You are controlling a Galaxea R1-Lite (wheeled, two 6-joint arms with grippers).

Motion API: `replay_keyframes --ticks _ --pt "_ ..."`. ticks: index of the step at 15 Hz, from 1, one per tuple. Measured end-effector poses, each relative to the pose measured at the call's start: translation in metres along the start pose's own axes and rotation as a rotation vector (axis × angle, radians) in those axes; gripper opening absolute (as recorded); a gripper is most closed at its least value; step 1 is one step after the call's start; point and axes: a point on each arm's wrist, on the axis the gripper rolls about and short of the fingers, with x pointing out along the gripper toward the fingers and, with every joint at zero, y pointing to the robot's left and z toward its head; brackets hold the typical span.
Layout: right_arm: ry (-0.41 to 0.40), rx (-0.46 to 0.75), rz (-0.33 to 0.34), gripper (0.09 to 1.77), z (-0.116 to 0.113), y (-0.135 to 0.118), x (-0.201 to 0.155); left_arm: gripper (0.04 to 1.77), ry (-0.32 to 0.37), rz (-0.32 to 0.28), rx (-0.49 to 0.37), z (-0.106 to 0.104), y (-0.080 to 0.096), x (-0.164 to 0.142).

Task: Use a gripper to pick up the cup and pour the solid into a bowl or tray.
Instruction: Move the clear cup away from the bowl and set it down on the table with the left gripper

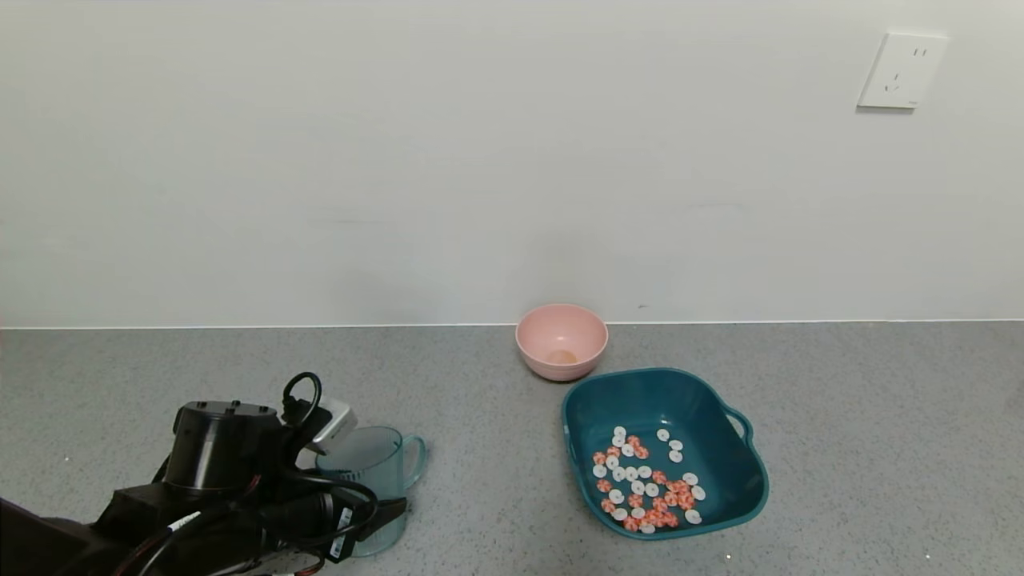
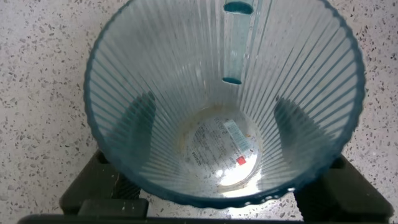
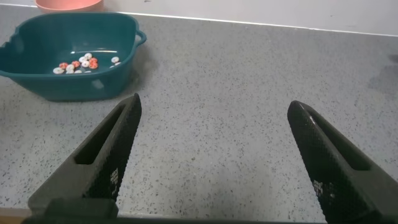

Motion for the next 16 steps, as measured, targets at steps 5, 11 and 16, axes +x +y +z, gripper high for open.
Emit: replay_keyframes --ticks 5,11,16 --pt "0.000 0.000 0.000 1.71 0.0001 0.0000 0.0000 1.31 0.006 -0.001 0.002 -0.0011 0.0000 0.0009" --pt "0.000 0.000 -0.001 1.71 0.0000 0.0000 0.0000 1.51 -0.017 0.002 0.002 -0.0008 0.0001 0.0009" --pt "0.000 0.000 0.000 1.71 0.0001 0.0000 0.0000 1.61 -0.016 0.003 0.001 -0.0012 0.0000 0.0008"
